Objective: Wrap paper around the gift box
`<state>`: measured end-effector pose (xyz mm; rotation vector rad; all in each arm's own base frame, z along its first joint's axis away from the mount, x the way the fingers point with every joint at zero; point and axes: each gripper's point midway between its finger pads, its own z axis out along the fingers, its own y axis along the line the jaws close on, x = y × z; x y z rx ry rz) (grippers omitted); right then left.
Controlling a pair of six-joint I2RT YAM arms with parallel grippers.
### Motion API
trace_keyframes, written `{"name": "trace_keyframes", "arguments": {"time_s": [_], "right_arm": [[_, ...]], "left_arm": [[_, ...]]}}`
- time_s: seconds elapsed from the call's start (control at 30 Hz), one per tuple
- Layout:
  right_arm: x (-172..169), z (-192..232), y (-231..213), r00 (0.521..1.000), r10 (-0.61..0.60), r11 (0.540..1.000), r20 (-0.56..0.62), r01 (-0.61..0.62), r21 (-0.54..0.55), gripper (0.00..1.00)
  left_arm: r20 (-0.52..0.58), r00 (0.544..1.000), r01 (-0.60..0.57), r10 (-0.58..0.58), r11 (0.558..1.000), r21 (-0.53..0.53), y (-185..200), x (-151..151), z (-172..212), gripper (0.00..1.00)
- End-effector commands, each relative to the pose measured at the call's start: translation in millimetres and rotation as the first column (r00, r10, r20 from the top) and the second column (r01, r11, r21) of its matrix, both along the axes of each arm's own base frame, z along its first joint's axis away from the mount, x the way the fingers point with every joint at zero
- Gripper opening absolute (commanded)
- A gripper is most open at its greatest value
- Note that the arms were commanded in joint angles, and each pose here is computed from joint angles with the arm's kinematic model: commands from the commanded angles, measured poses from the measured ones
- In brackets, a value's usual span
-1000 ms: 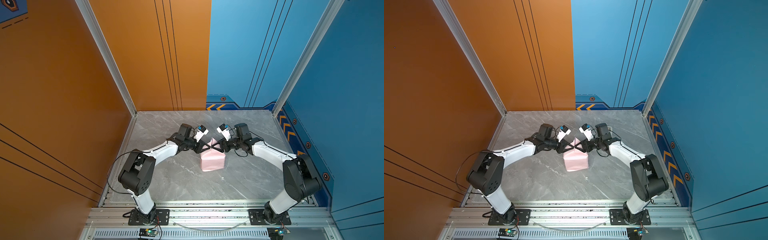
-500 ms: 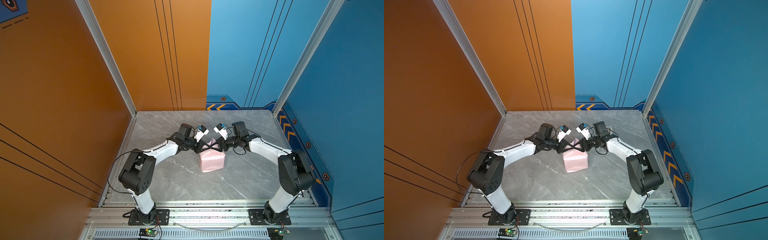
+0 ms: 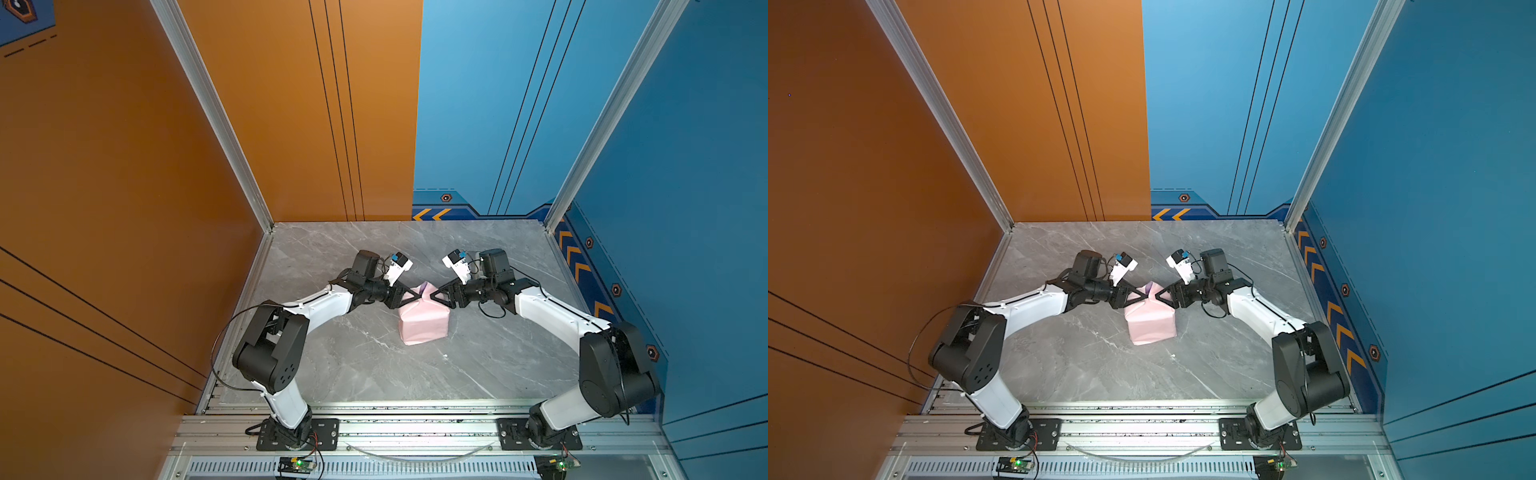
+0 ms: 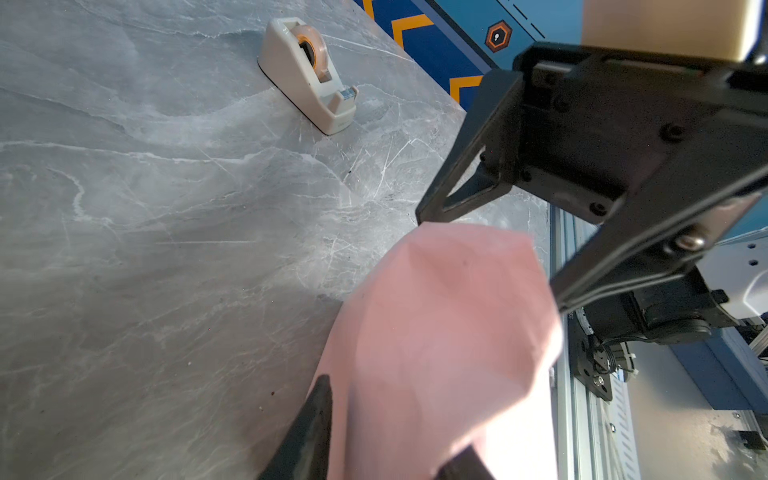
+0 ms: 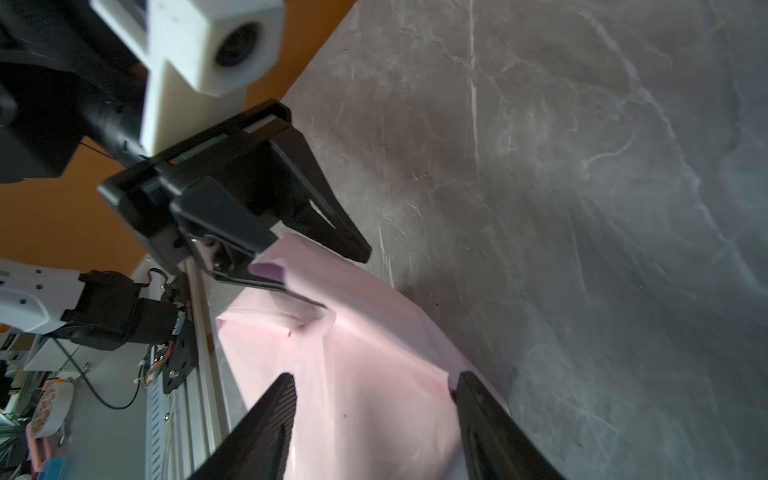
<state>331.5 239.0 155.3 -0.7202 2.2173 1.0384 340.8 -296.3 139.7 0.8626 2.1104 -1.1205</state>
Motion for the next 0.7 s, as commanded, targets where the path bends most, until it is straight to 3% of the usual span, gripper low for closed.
{"name": "trace_keyframes", "arguments": {"time_s": [0.0,0.13,0.47,0.67], "right_arm": [[-7,-31,-13,0.995,-0.077,0.99,-0.067,0.068,-0.125,0.63],[-11,-45,-18,0.993,-0.094,0.978,-0.067,0.08,-0.192,0.63],[-14,-43,-16,0.996,-0.077,0.977,-0.047,0.066,-0.202,0.63],[-14,-40,-14,0.997,-0.071,0.98,-0.033,0.063,-0.188,0.63]], "left_arm": [[-0.069,0.997,-0.032,0.035,0.999,0.042,12,-8,-18,0.37],[-0.07,0.996,-0.048,0.05,0.999,0.023,13,-5,-14,0.41],[-0.014,0.991,-0.132,0.132,0.991,-0.017,27,-10,13,0.57],[-0.01,0.975,-0.22,0.221,0.975,0.02,51,-12,-4,0.58]]}}
